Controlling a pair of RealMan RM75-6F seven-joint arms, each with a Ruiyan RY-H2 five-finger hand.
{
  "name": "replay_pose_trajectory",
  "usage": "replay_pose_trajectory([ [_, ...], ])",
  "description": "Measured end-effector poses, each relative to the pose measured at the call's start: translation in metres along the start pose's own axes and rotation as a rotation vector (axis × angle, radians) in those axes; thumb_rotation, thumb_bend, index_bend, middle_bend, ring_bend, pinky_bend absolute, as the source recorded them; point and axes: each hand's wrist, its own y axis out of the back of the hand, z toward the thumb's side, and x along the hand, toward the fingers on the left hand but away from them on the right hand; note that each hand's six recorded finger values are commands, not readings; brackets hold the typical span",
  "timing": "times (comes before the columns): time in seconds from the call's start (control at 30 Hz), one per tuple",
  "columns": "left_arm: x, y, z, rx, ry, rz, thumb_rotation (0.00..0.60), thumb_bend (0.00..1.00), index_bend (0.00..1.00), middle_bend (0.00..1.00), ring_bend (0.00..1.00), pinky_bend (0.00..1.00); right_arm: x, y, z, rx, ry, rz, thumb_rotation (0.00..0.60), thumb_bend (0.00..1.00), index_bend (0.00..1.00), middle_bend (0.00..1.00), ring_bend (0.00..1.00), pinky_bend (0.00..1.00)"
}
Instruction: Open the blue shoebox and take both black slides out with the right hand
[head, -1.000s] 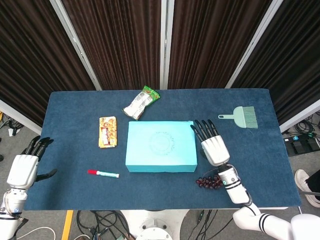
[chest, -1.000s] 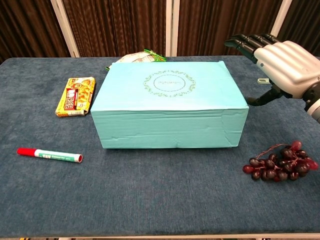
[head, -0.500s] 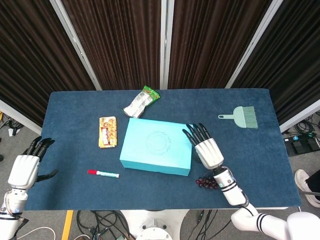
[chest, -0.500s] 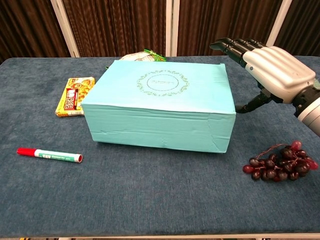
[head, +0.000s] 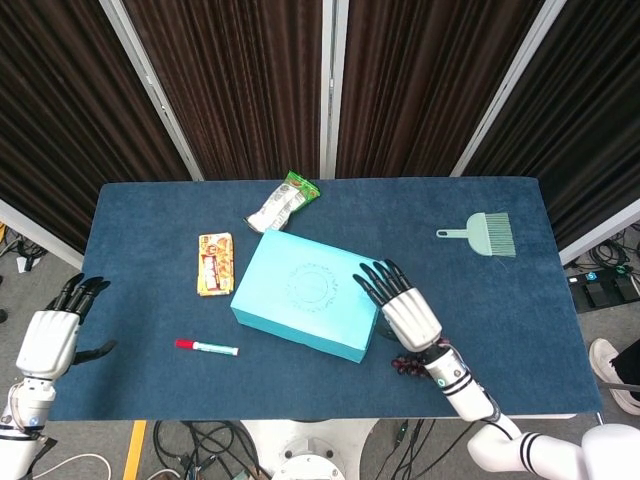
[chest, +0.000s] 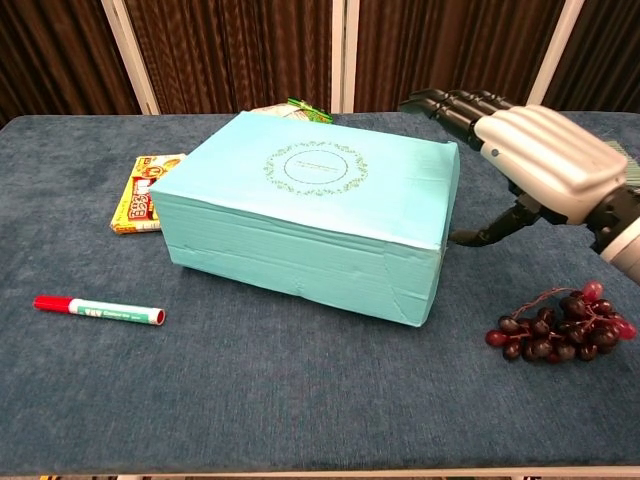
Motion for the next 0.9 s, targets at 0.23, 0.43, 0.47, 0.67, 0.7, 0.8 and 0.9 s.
replay_pose_trajectory([
  [0.23, 0.000, -0.001, 0.000, -0.006, 0.002, -0.001, 0.600, 0.11, 0.15, 0.14, 0.06, 0.34, 0.013, 0.024, -0.012, 0.046, 0.009, -0.067, 0.600, 0.00, 0.00, 0.04, 0.00, 0.00],
  [0.43, 0.001, -0.004, 0.001, -0.014, 0.005, -0.008, 0.600, 0.11, 0.15, 0.14, 0.06, 0.34, 0.004, 0.016, -0.035, 0.149, -0.030, -0.008, 0.600, 0.02, 0.00, 0.04, 0.00, 0.00],
  [0.47, 0.001, -0.004, 0.000, -0.014, 0.006, -0.008, 0.600, 0.11, 0.15, 0.14, 0.06, 0.34, 0.001, 0.013, -0.039, 0.169, -0.033, 0.009, 0.600, 0.02, 0.00, 0.04, 0.00, 0.00],
  [0.67, 0.001, -0.006, -0.002, -0.008, 0.016, -0.019, 0.600, 0.11, 0.15, 0.14, 0.06, 0.34, -0.017, -0.003, -0.052, 0.223, -0.046, 0.062, 0.600, 0.02, 0.00, 0.04, 0.00, 0.00],
  [0.7, 0.002, -0.007, -0.002, -0.009, 0.017, -0.025, 0.600, 0.11, 0.15, 0.14, 0.06, 0.34, -0.019, -0.004, -0.052, 0.217, -0.047, 0.060, 0.600, 0.02, 0.00, 0.05, 0.00, 0.00],
  [0.8, 0.002, -0.011, -0.003, -0.012, 0.019, -0.037, 0.600, 0.11, 0.15, 0.14, 0.06, 0.34, -0.024, -0.007, -0.052, 0.216, -0.045, 0.056, 0.600, 0.02, 0.00, 0.07, 0.00, 0.00],
  [0.9, 0.002, -0.014, -0.005, -0.012, 0.022, -0.043, 0.600, 0.11, 0.15, 0.14, 0.06, 0.34, -0.028, -0.010, -0.052, 0.218, -0.043, 0.050, 0.600, 0.03, 0.00, 0.09, 0.00, 0.00],
])
